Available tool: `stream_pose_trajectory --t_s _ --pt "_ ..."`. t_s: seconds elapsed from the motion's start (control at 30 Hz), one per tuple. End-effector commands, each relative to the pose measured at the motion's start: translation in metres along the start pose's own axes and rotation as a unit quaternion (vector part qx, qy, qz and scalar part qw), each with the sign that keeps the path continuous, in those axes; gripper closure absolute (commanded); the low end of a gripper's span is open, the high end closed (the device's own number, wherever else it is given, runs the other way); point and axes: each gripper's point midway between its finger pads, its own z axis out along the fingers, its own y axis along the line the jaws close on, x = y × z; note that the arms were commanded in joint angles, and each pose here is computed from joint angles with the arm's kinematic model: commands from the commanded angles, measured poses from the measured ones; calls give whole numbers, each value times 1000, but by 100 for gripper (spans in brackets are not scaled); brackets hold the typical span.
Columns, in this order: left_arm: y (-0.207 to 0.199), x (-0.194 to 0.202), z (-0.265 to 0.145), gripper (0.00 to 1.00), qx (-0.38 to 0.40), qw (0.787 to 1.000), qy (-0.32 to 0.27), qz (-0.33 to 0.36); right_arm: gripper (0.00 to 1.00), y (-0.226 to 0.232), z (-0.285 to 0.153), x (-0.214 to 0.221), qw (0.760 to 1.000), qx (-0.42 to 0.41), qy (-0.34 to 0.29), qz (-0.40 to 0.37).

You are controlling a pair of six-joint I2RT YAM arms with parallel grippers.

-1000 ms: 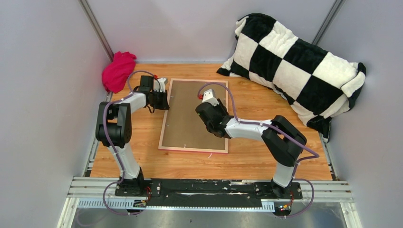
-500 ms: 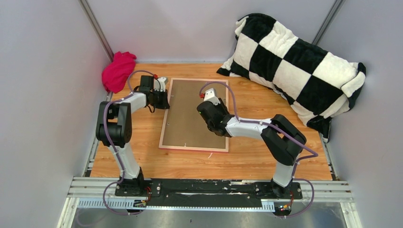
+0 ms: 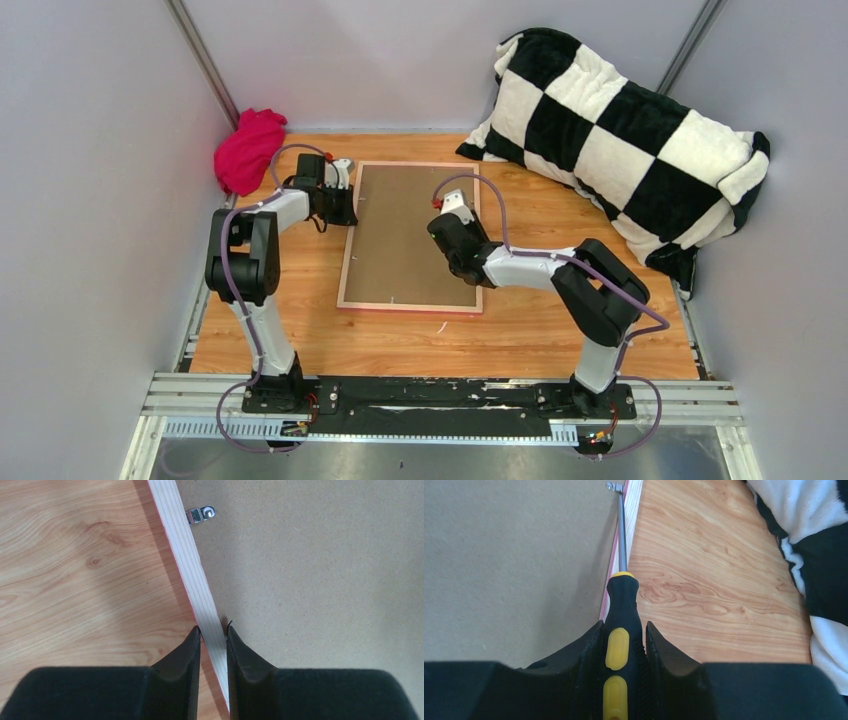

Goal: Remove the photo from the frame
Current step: Release the photo frame item from the photo frame.

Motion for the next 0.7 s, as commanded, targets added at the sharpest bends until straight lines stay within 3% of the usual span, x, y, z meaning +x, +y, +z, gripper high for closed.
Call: stream_pose_trajectory --t_s 0.0,0.27,0.67 --pt "9 62 9 100 -12 994 104 -20 100 -11 5 13 1000 -11 13 21" --pt "5 66 6 100 -7 993 112 -27 100 -24 5 21 998 -38 12 51" --pt "3 68 4 100 -5 994 105 -25 100 -28 21 23 998 22 40 40"
